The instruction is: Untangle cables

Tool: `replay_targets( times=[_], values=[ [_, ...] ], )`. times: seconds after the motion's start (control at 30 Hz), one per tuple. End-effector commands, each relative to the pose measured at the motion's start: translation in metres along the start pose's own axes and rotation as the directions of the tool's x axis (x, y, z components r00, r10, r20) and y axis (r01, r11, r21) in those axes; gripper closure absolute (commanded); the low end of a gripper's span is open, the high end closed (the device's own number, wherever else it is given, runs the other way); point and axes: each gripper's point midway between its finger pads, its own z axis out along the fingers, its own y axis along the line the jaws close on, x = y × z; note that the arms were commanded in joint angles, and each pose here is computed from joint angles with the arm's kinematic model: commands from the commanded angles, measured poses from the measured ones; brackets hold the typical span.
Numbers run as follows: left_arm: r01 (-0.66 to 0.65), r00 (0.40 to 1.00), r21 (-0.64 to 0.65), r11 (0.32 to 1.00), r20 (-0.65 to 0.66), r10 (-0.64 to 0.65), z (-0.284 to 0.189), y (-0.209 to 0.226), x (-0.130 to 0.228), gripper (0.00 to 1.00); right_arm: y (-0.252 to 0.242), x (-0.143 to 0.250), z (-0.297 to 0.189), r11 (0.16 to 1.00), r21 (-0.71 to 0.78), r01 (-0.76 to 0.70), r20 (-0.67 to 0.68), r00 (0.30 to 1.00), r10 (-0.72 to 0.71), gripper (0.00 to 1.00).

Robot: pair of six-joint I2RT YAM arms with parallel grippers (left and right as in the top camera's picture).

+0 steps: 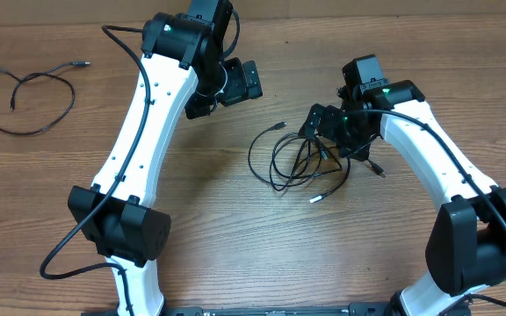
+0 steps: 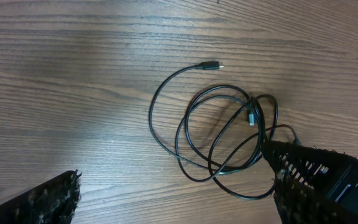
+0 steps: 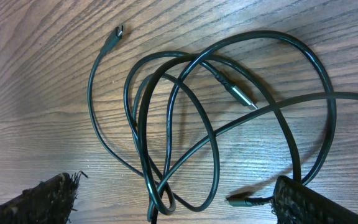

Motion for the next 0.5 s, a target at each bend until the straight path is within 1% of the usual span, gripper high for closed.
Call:
replay_targets(
  times=[0.0, 0.33, 0.47],
  values=[
    [0.02, 1.0, -0.021, 1.0, 0.003, -0.02, 0.004, 0.006, -0.003, 0.01, 0.003, -0.007, -0.004, 1.0, -0.003, 0.01, 0.026, 1.0, -0.01, 0.0],
    [0.023, 1.0, -0.052, 0.998, 0.021, -0.021, 0.004, 0.013, -0.007, 0.0, 0.003, -0.007, -0.004, 1.0, -0.005, 0.011, 0.028, 1.0, -0.011, 0.0],
    [0.03, 0.999, -0.07, 0.997, 0.031, -0.028, 0.003, 0.019, -0.01, 0.0, 0.013, -0.02, -0.005, 0.998, -0.045, 0.033, 0.076, 0.997, -0.029, 0.0]
  ],
)
